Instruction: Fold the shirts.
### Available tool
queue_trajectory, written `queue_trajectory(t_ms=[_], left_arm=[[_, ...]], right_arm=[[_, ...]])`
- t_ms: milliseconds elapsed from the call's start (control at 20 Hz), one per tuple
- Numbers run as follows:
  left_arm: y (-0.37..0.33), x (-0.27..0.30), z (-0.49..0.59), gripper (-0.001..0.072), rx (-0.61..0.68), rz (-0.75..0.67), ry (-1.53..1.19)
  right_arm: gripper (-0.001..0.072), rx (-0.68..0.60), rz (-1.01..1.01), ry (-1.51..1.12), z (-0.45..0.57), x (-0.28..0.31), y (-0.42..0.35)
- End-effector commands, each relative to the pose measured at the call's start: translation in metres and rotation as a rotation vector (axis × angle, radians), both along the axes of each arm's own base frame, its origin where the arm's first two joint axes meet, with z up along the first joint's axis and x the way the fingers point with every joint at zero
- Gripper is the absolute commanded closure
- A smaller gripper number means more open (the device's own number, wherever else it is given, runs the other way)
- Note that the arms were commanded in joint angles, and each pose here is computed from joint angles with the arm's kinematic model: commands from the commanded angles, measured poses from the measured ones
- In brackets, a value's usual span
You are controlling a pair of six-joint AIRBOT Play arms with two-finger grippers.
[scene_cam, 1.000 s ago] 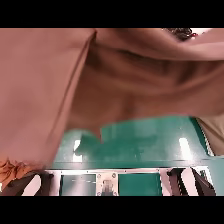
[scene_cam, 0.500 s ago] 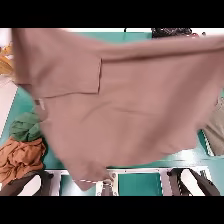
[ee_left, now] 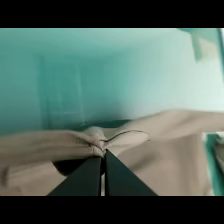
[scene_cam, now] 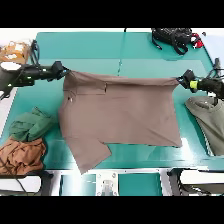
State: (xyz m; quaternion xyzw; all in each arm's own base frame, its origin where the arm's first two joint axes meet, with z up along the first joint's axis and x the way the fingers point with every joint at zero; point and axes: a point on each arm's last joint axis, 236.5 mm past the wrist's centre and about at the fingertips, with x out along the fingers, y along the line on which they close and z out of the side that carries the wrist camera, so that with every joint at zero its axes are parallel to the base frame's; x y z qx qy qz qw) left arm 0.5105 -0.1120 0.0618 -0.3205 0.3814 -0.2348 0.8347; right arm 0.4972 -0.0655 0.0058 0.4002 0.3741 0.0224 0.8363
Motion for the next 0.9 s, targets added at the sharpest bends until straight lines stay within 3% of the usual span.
queue_trajectory(t_ms=[0,250,500,850], left_arm=[[0.004,0.044,-0.025,0.0687,-0.009,0.074,-0.016],[0.011,0.086,0.009,0.0688,0.014,0.125,-0.136],[0.011,0.087,0.003,0.0688,0.041,0.105,-0.13],[0.007,0.017,-0.069,0.0688,0.177,-0.129,0.182]], right_arm=[[0.0696,0.035,-0.017,0.011,-0.034,0.042,-0.014],[0.0696,0.043,-0.032,-0.088,-0.007,0.089,-0.028],[0.0696,0.027,-0.022,-0.122,0.004,0.101,-0.027],[0.0697,0.018,0.194,0.165,-0.041,0.031,-0.013]])
